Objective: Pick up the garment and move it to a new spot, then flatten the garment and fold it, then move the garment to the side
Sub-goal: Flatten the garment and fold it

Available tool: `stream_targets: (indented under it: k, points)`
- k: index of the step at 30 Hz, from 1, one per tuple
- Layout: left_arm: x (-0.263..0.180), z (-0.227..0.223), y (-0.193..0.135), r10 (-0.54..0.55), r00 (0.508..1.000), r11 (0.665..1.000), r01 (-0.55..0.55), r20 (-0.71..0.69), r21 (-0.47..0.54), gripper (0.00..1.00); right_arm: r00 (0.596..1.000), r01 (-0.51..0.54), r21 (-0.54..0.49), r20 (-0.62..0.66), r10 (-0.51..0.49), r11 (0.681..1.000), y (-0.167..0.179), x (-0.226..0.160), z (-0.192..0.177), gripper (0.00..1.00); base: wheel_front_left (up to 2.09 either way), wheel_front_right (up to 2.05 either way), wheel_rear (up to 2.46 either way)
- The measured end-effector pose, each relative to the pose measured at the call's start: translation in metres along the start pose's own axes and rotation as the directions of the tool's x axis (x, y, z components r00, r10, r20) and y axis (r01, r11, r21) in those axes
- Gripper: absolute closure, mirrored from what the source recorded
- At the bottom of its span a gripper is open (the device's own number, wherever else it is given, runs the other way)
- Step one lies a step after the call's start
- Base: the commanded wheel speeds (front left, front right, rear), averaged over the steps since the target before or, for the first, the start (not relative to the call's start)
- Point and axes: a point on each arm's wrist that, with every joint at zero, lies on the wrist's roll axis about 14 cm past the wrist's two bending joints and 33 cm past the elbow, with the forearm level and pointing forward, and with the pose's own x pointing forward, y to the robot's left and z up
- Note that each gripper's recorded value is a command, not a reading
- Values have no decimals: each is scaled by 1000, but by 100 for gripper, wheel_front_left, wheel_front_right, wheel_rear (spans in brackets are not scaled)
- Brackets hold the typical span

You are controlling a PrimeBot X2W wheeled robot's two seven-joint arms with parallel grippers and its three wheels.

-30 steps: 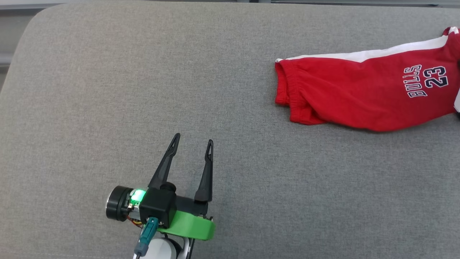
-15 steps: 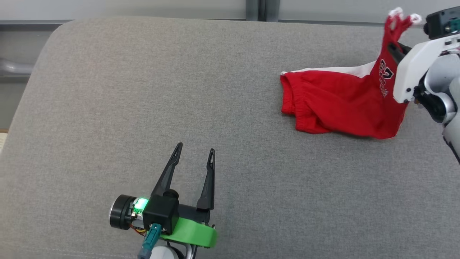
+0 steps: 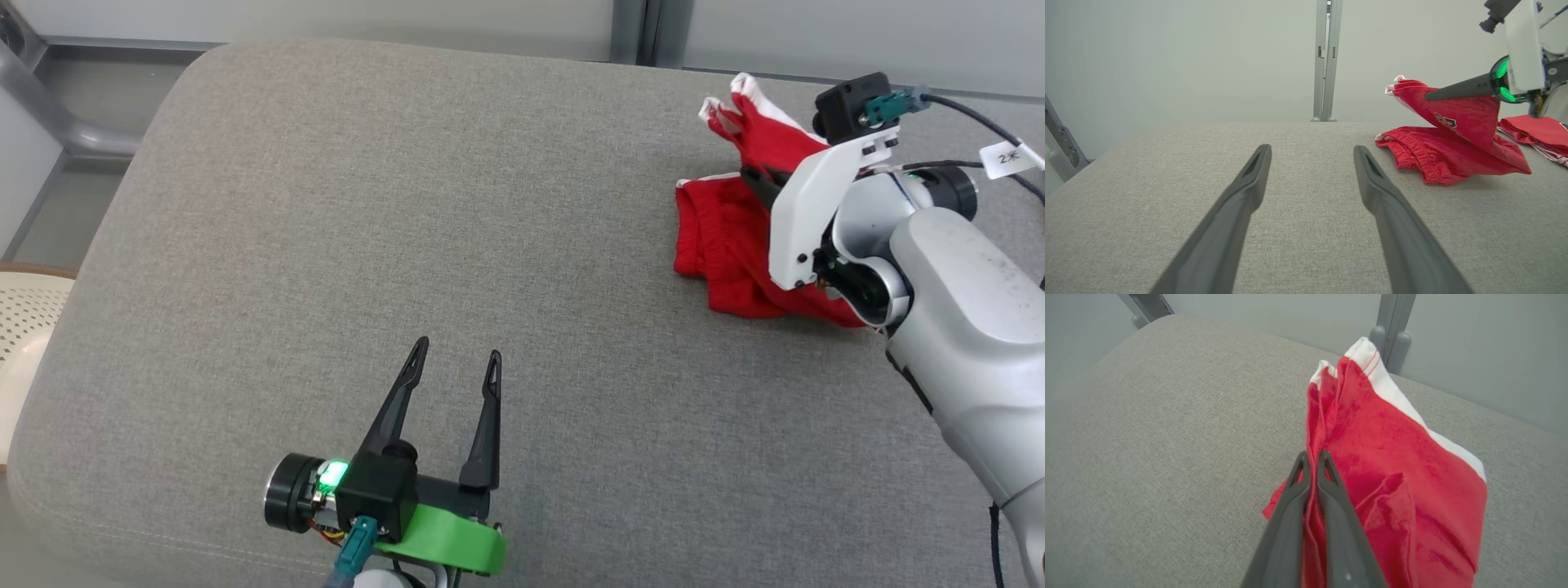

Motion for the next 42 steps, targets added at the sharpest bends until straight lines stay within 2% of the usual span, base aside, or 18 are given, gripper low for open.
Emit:
stream_targets:
  k: [3,4,5,6,9,11,18,22,26,31,32,33,34,37,40,42]
  points:
    - [0,-3,0,1,1000,1000,-1,-10,-1,0,999,-28,23,-26,28,999,12,9,-11,100,0,0,0]
    - [1,-4,0,1,1000,1000,-1,-13,-2,0,999,-36,35,-36,37,999,16,11,-16,58,0,0,0]
    - [1,-5,0,2,1000,1000,-2,-17,-3,0,998,-49,62,-43,51,997,20,14,-21,35,0,0,0]
    - [2,-6,1,2,1000,1000,-2,-19,-4,0,997,-65,91,-45,69,994,26,17,-24,0,0,0,0]
    - [4,-8,1,3,1000,1000,-3,-26,-8,0,993,-118,174,27,115,978,42,20,-14,0,0,0,0]
    - [5,-10,0,-2,1000,1000,1,-29,-9,0,987,-134,200,115,112,971,40,16,4,0,0,0,0]
    - [10,-6,-5,-18,1000,1000,18,-15,-12,0,940,-14,145,339,-36,989,-13,-26,30,0,0,0,0]
    - [12,-5,-7,-27,1000,1000,27,-6,-10,0,908,86,118,400,-127,989,-44,-56,21,0,0,0,0]
    - [13,-4,-14,-50,999,999,50,1,-10,0,894,177,104,400,-204,979,-67,-85,-6,0,0,0,0]
    - [10,9,-16,-56,998,998,57,40,-15,0,862,233,101,439,-253,967,-73,-118,-30,0,0,0,0]
    - [8,10,-17,-59,997,998,60,42,-17,0,860,242,105,437,-263,965,-74,-123,-36,24,0,0,0]
    - [7,12,-17,-57,997,998,58,47,-18,0,859,253,112,431,-277,961,-73,-129,-44,89,0,0,0]
    - [6,13,-16,-55,997,998,56,51,-18,0,859,258,117,427,-284,959,-73,-133,-49,100,0,0,0]
    - [3,16,-16,-55,997,998,56,59,-20,0,867,254,110,414,-276,961,-64,-137,-62,100,0,0,0]
    - [2,17,-15,-55,997,998,57,62,-21,0,862,232,64,449,-236,970,-55,-134,-49,100,0,0,0]
    - [0,17,-12,-46,997,999,48,59,-23,0,871,211,25,448,-200,977,-49,-127,-46,100,0,0,0]
